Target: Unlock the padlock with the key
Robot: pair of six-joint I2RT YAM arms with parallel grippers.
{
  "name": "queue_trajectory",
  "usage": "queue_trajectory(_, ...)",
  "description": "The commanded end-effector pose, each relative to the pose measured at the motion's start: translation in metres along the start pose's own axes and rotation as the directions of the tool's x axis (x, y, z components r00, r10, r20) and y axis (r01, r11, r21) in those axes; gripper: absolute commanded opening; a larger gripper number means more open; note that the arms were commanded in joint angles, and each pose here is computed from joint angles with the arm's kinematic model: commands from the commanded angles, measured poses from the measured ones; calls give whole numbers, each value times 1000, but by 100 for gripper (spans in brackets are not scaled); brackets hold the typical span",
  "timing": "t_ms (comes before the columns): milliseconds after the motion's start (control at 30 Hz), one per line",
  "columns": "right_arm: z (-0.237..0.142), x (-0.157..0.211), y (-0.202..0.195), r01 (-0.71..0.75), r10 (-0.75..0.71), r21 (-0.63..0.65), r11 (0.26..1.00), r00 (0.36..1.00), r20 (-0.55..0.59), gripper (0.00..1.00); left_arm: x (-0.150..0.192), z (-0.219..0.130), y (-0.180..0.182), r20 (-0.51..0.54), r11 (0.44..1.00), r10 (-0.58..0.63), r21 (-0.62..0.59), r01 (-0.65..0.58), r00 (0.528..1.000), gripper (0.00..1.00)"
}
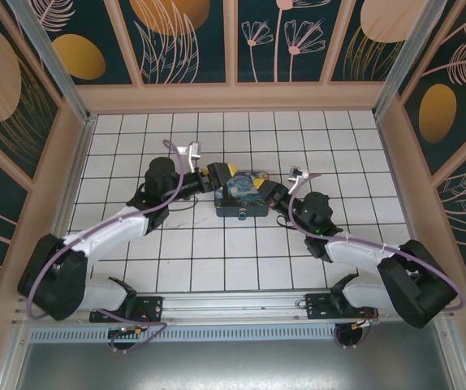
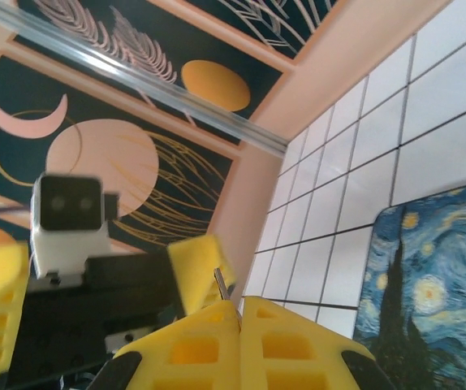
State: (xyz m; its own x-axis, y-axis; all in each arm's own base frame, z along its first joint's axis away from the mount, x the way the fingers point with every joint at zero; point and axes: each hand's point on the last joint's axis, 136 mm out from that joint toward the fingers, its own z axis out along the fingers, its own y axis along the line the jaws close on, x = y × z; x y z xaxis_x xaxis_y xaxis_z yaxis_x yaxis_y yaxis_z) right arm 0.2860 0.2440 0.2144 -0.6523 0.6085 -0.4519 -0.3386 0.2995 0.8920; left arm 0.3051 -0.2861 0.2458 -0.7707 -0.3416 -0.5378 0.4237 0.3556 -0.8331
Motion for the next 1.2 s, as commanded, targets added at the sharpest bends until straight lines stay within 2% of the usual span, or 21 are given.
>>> queue_trajectory(0,-6,-5,-19,-45,44,93,995,999,16,0,6,-20,21,49,994,40,-105,-34,998,98)
queue_trajectory(133,-3,-7,-30,-69,70,150,986,998,-2,0,31,-31,25,21,991,73,-114,-71,997,99)
queue_trajectory(333,9,-3,-41,-99,106,178,979,994,-28,0,85,-26,51,-72,984,87,-151,-97,994,99)
queue_trajectory(500,14,-2,-46,-137,143,172,976,989,-23,0,117,-11,70,-158,954,179,-214,-211,971,99)
queue_trajectory(700,14,-1,-56,-156,161,208,966,987,-6,0,136,6,93,-225,903,283,-265,-338,933,95)
queue_trajectory(867,15,1,-61,-161,167,228,960,986,-11,0,141,10,105,-220,879,341,-269,-393,914,89)
queue_trajectory(967,15,3,-65,-164,173,237,957,985,-14,0,143,12,110,-215,872,361,-266,-410,907,83)
queue_trajectory(1167,17,6,-70,-162,173,246,956,985,-23,0,150,21,111,-217,884,367,-220,-411,905,78)
